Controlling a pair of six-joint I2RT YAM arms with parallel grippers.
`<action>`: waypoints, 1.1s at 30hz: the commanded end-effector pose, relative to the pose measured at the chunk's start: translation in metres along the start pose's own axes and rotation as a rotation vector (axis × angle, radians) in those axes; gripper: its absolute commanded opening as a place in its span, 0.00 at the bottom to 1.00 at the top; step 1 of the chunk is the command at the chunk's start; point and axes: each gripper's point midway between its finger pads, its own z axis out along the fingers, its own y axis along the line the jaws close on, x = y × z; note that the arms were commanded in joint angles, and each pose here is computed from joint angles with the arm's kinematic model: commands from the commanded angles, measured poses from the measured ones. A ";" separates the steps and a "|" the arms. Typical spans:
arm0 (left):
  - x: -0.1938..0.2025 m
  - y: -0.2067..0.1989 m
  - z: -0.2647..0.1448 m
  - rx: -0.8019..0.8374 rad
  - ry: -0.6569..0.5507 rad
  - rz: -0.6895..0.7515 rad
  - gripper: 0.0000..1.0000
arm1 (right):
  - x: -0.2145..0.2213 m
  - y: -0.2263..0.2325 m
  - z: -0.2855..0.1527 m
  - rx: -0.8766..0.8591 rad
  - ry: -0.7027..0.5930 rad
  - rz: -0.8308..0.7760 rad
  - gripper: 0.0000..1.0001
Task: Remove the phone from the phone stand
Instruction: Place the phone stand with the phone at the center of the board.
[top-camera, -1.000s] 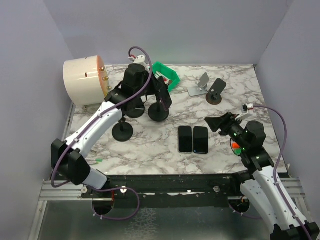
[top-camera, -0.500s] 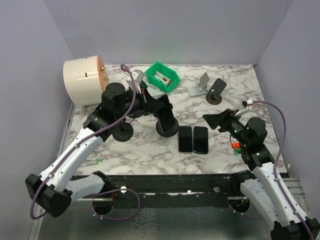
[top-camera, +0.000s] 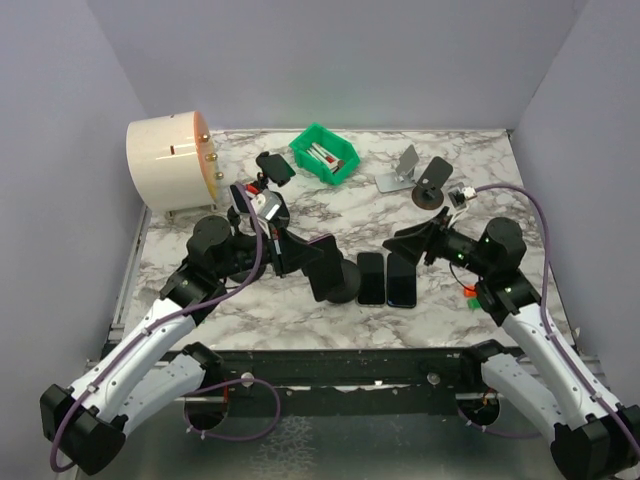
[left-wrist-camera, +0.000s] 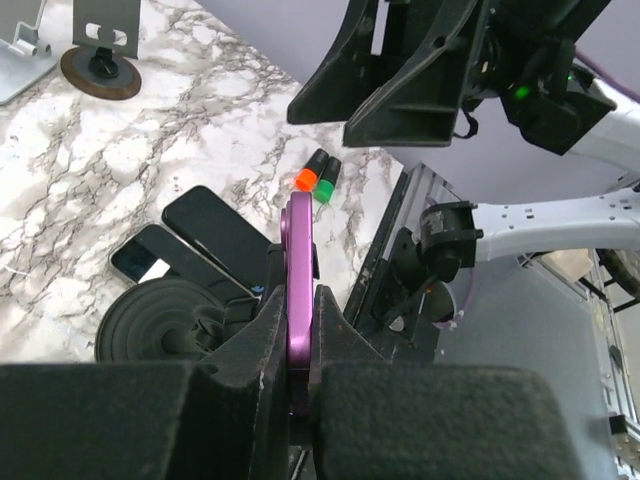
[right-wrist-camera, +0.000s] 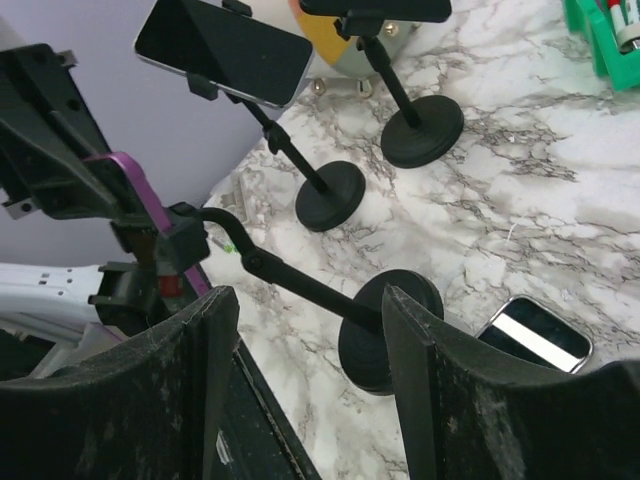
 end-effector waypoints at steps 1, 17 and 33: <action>-0.030 -0.015 -0.003 0.059 -0.138 0.143 0.00 | -0.008 0.021 -0.004 -0.094 -0.026 -0.070 0.64; 0.005 0.026 0.025 -0.033 0.060 0.027 0.00 | 0.018 0.028 0.005 -0.200 -0.009 0.014 0.63; 0.022 0.045 0.028 -0.050 -0.039 0.051 0.00 | 0.029 0.019 0.002 -0.170 -0.057 0.003 0.62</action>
